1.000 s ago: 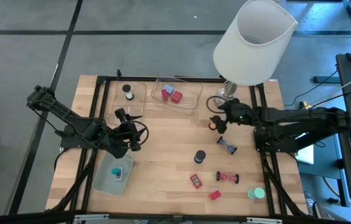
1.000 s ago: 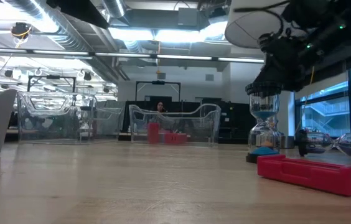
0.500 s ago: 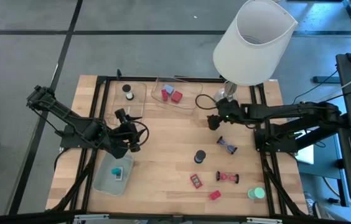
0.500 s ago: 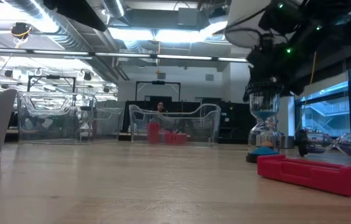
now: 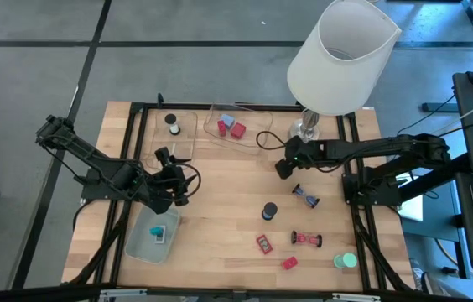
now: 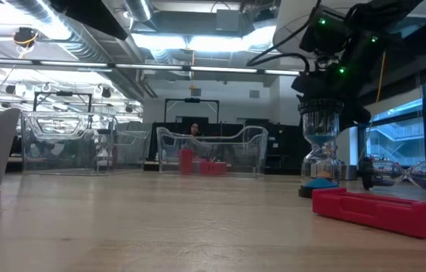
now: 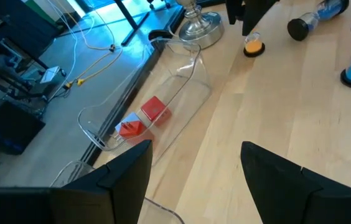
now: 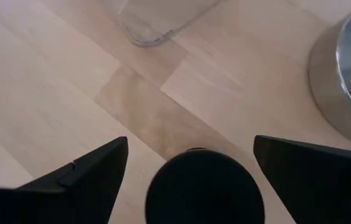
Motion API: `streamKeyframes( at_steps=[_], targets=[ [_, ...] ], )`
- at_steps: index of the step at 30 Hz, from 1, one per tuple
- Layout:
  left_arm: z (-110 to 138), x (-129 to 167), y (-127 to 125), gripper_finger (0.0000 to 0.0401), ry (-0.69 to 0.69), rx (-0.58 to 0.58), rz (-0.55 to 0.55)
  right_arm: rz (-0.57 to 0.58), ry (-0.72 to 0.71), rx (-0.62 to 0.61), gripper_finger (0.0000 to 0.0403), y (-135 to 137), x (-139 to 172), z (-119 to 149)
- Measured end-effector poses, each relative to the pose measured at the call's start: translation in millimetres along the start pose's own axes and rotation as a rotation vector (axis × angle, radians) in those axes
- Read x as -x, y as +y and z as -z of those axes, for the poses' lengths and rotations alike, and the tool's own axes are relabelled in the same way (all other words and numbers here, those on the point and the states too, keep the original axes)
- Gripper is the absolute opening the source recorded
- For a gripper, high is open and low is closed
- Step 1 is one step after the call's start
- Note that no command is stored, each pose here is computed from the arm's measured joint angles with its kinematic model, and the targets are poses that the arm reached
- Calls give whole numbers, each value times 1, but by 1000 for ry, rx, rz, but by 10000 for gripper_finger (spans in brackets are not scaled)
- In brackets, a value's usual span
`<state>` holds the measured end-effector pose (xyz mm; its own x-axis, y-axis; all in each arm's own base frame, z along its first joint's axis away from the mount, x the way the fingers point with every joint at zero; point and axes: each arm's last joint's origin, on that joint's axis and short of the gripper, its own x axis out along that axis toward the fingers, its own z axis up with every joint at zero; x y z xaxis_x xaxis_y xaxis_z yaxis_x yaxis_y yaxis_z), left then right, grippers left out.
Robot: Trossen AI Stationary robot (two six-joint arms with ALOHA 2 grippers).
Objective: Pick & Place Office items
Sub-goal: Move the orange hourglass from the right to the left side of the table
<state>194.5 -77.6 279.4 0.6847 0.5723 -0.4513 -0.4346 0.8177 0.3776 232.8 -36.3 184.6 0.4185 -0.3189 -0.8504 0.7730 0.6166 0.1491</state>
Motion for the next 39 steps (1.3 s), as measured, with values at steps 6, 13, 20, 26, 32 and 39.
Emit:
streamKeyframes(
  at_steps=[6, 13, 20, 26, 32, 39],
  targets=[
    [1, 0, 0, 242, 6, -9, 0, 19, 20, -22, 309, -2, 0, 2],
    [1, 0, 0, 242, 7, -9, 0, 11, 45, -19, 254, -2, 1, 3],
    [1, 0, 0, 242, 7, -9, 0, -9, 63, -17, 206, -2, 1, 4],
    [1, 0, 0, 242, 7, -10, 0, -9, 62, 0, 215, -2, 1, 4],
    [1, 0, 0, 242, 6, -11, -2, -26, -2, 12, 211, 7, 11, -10],
    [1, 0, 1, 242, 10, -19, -4, -73, -114, 101, 207, 38, 29, -39]
  ],
)
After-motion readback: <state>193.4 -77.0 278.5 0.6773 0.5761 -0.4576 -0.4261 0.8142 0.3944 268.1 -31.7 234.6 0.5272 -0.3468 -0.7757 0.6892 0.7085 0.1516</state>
